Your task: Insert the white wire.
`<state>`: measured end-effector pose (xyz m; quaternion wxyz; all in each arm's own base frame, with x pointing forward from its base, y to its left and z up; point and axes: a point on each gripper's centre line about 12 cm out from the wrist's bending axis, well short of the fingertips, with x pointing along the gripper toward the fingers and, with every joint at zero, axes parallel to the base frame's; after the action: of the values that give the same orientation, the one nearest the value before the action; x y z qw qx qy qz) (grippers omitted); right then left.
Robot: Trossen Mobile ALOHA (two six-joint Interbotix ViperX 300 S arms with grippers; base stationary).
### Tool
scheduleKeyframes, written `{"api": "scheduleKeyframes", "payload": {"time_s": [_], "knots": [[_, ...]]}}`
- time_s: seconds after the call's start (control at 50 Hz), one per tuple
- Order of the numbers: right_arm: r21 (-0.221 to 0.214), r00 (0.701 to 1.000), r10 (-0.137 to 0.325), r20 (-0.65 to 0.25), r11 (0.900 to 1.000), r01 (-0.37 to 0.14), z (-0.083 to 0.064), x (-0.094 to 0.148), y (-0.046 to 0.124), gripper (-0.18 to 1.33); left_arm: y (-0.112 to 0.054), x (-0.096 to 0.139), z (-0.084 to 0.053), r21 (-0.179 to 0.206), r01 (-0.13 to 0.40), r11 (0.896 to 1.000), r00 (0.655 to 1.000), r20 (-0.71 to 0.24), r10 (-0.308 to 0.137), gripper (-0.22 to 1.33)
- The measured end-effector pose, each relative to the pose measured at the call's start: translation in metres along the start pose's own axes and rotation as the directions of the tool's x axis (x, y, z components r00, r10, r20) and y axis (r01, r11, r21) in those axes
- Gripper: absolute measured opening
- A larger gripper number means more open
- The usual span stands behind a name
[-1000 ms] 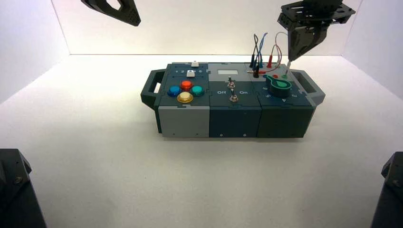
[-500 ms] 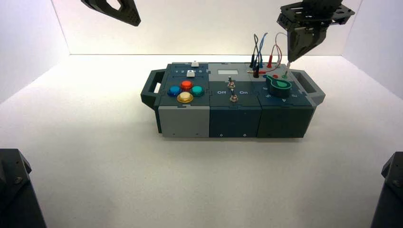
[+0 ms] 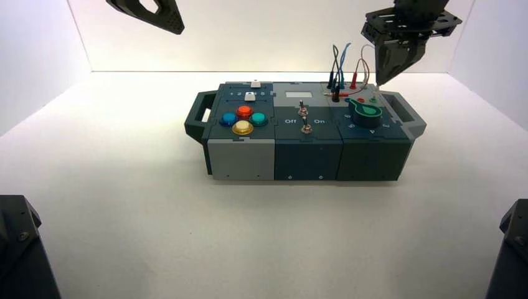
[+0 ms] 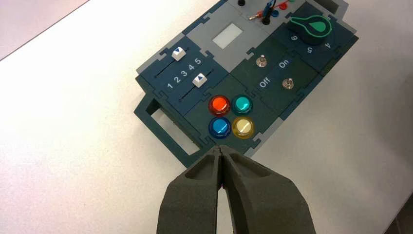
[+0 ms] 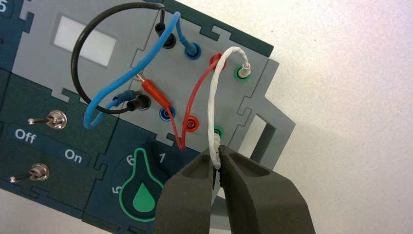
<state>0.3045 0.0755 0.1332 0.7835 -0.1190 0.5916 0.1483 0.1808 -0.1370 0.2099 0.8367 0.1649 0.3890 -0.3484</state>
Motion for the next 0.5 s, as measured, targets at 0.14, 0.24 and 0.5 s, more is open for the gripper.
{"api": "scheduleKeyframes", "payload": {"time_s": [0.14, 0.24, 0.5], "knots": [[-0.006, 1.000, -0.004, -0.007, 1.0000, 0.004, 0.000, 0.004, -0.001, -0.09, 0.000, 0.000, 0.000, 0.000, 0.000, 1.000, 1.000, 0.000, 0.000, -0.16], [-0.006, 1.000, -0.003, -0.013, 1.0000, 0.003, 0.000, 0.007, -0.001, -0.09, 0.000, 0.000, 0.000, 0.001, 0.001, 1.000, 1.000, 0.000, -0.001, -0.16], [-0.006, 1.000, -0.003, -0.024, 1.0000, 0.002, 0.003, 0.015, -0.002, -0.09, 0.000, 0.000, 0.000, 0.000, 0.000, 1.000, 1.000, 0.000, 0.000, -0.16]]}}
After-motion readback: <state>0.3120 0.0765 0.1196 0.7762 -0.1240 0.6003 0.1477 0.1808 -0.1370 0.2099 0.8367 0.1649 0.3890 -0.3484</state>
